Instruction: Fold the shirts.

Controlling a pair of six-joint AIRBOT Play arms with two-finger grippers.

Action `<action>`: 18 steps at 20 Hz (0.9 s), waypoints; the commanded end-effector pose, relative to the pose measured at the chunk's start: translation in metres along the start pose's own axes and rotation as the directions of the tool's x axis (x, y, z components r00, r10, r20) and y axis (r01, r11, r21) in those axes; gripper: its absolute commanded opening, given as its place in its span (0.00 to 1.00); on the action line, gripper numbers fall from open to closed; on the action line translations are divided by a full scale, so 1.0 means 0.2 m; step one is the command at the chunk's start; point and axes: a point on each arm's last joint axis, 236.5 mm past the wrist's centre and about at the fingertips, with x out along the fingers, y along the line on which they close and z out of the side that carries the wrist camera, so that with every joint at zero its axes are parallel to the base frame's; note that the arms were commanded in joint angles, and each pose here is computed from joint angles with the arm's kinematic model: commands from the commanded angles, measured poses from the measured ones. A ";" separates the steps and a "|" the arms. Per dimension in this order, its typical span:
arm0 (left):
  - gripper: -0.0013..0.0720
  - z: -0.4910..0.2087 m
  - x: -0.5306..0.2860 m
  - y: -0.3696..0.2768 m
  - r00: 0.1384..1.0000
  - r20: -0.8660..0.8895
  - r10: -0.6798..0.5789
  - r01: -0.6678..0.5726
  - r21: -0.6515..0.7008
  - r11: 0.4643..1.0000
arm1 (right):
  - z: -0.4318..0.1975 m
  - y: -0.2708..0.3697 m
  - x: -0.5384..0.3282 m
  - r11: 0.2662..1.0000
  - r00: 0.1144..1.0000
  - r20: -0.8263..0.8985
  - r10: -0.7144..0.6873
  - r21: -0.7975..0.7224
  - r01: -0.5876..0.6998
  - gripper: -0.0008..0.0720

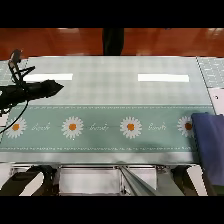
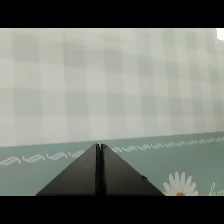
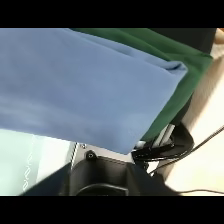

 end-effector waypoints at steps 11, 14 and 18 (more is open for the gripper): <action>0.05 0.62 0.08 -0.68 0.986 -0.004 -0.165 0.157 0.326 0.932 | -0.64 2.11 -0.71 0.177 0.588 -0.163 0.792 -0.861 -0.477 0.04; 0.06 0.20 0.36 -0.23 0.933 -0.280 0.228 -0.127 0.337 0.933 | -0.82 2.12 -0.08 0.200 0.896 0.003 0.444 -0.975 -0.096 0.04; 0.06 0.04 0.39 0.03 0.867 -0.372 0.330 -0.246 0.255 0.935 | -0.72 2.01 0.23 0.257 0.976 0.124 0.182 -0.963 0.074 0.04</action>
